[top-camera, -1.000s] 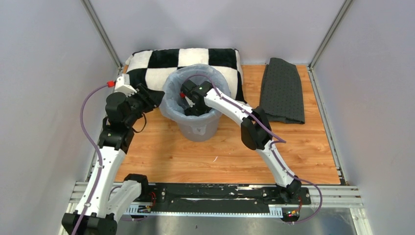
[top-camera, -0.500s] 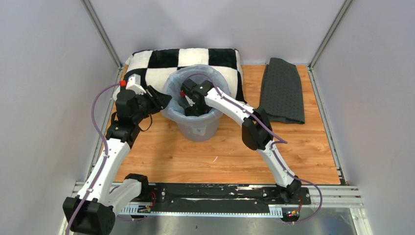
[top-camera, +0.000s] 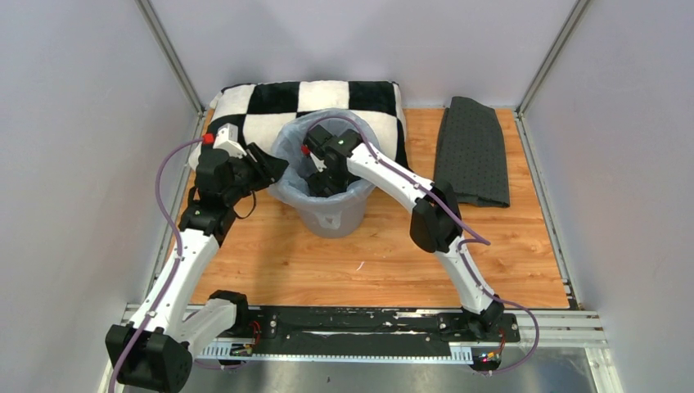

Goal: Put the trash bags into the trash bin

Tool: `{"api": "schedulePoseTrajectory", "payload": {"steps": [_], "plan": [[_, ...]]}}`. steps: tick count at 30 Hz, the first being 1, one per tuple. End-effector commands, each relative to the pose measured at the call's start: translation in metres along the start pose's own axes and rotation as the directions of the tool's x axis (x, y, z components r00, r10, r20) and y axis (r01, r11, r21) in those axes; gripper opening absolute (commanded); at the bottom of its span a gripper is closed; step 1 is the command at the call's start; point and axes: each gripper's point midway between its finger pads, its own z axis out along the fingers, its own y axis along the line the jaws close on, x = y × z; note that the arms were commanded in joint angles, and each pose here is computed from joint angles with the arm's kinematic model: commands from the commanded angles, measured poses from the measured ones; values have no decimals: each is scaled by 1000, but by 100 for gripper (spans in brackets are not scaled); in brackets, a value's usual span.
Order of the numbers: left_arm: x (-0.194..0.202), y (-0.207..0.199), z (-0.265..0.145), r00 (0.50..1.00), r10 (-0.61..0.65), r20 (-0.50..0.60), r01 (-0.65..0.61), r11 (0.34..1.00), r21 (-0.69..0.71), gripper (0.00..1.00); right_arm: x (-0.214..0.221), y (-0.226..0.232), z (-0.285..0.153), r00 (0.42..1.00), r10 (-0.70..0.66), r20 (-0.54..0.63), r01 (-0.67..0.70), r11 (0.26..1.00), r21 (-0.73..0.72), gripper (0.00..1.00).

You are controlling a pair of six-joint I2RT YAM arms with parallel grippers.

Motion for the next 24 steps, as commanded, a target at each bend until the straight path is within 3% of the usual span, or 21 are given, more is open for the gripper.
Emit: {"api": "schedulePoseTrajectory", "payload": {"steps": [1,24], "plan": [[10,10,1,999,27,-44,-29,999,-40,49,-1,-1,-31,999,-1,32,1,1000,14,89],[12,0,1,998,42,-50,-43,999,-22,49,0,-5,-38,1000,-16,22,14,996,90,84]]}}
